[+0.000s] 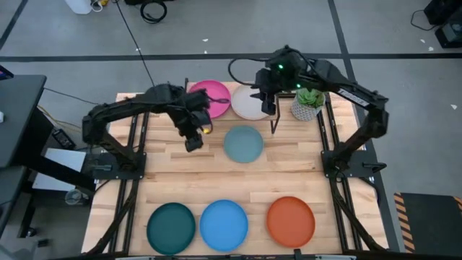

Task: Place and stack plates onto a shelf
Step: Stack the blue plate on top of the pink plate on the shelf

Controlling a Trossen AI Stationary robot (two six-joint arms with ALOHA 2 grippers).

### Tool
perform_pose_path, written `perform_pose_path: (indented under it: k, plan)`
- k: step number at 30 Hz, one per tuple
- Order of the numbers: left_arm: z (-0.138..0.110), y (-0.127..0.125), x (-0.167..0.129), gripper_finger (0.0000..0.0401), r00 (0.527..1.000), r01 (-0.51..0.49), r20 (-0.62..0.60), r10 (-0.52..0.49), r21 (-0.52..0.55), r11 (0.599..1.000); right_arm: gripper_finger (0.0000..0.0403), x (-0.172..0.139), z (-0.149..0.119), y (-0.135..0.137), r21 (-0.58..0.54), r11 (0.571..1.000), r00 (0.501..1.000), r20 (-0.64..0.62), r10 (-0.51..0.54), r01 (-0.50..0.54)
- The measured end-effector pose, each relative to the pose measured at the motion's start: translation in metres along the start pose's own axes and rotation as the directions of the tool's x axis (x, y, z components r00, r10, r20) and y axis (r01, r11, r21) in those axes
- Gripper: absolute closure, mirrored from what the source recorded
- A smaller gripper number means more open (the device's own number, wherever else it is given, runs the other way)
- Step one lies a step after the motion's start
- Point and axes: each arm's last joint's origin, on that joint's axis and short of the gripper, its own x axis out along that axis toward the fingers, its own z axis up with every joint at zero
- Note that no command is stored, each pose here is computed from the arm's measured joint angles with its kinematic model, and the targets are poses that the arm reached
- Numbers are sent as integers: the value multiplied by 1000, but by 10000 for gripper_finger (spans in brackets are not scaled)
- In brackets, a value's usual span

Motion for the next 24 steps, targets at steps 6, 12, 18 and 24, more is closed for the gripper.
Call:
perform_pose_path:
  k: [6,12,18,24]
  plan:
    - [15,-3,39,260,992,57,-114,-49,63,996,257,-7,-34,17,61,998,998,61,-7,3]
    - [29,2,74,260,981,48,-191,-41,30,998,257,-17,-65,42,109,994,994,105,1,-13]
    - [44,8,107,260,966,98,-224,-130,-148,984,257,-15,-90,66,103,993,996,64,55,-61]
    - [57,-3,120,260,978,151,-117,-170,-151,977,257,-29,-105,72,114,994,998,68,-4,-4]
